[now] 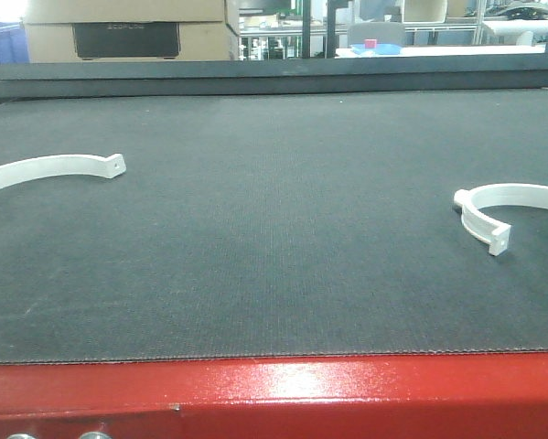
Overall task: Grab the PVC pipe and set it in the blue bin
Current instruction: 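Lower the right gripper over the white pipe clamp nearest it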
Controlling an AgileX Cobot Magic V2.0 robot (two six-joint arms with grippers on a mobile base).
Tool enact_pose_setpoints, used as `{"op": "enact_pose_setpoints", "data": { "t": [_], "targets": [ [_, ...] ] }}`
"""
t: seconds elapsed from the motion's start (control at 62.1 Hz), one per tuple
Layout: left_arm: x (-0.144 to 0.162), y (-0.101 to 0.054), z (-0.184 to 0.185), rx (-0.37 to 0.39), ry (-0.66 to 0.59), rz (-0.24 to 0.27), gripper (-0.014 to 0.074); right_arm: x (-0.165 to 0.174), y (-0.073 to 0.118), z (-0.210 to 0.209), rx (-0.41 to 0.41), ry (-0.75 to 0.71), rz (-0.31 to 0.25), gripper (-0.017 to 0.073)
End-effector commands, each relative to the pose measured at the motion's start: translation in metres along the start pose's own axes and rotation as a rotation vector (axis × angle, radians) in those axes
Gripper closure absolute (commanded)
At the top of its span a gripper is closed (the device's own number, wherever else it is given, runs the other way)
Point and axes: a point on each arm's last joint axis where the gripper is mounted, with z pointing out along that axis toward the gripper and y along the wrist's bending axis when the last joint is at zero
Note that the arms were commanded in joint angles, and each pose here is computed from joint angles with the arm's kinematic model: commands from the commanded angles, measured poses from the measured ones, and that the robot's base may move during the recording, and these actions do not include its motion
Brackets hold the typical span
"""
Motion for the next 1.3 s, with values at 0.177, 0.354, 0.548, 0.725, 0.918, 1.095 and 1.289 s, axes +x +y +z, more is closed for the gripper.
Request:
{"op": "enact_pose_setpoints", "data": {
  "t": [0.177, 0.354, 0.548, 0.725, 0.918, 1.095, 1.289],
  "targets": [
    [0.001, -0.001, 0.015, 0.004, 0.014, -0.003, 0.0705, 0.006, 0.005, 0.038, -0.010, 0.057, -0.032, 0.0714],
    [0.005, -0.001, 0.026, 0.004, 0.032, -0.003, 0.0705, 0.012, 0.007, 0.061, -0.009, 0.089, -0.040, 0.0503],
    [0.008, -0.001, 0.034, 0.004, 0.054, -0.003, 0.0705, 0.017, 0.005, 0.085, 0.007, 0.132, -0.038, 0.0385],
    [0.008, -0.001, 0.035, 0.004, 0.044, -0.003, 0.0705, 0.015, 0.007, 0.104, 0.005, 0.169, -0.041, 0.0386],
    [0.008, -0.001, 0.035, 0.004, 0.042, -0.003, 0.0705, 0.022, 0.019, 0.122, -0.025, 0.242, -0.080, 0.0386],
    [0.008, -0.001, 0.035, 0.004, 0.043, -0.003, 0.0705, 0.031, 0.020, 0.130, -0.027, 0.293, -0.089, 0.0386],
    [0.008, -0.001, 0.035, 0.004, 0.049, -0.003, 0.0705, 0.034, 0.018, 0.135, -0.020, 0.295, -0.137, 0.0386]
  ]
}}
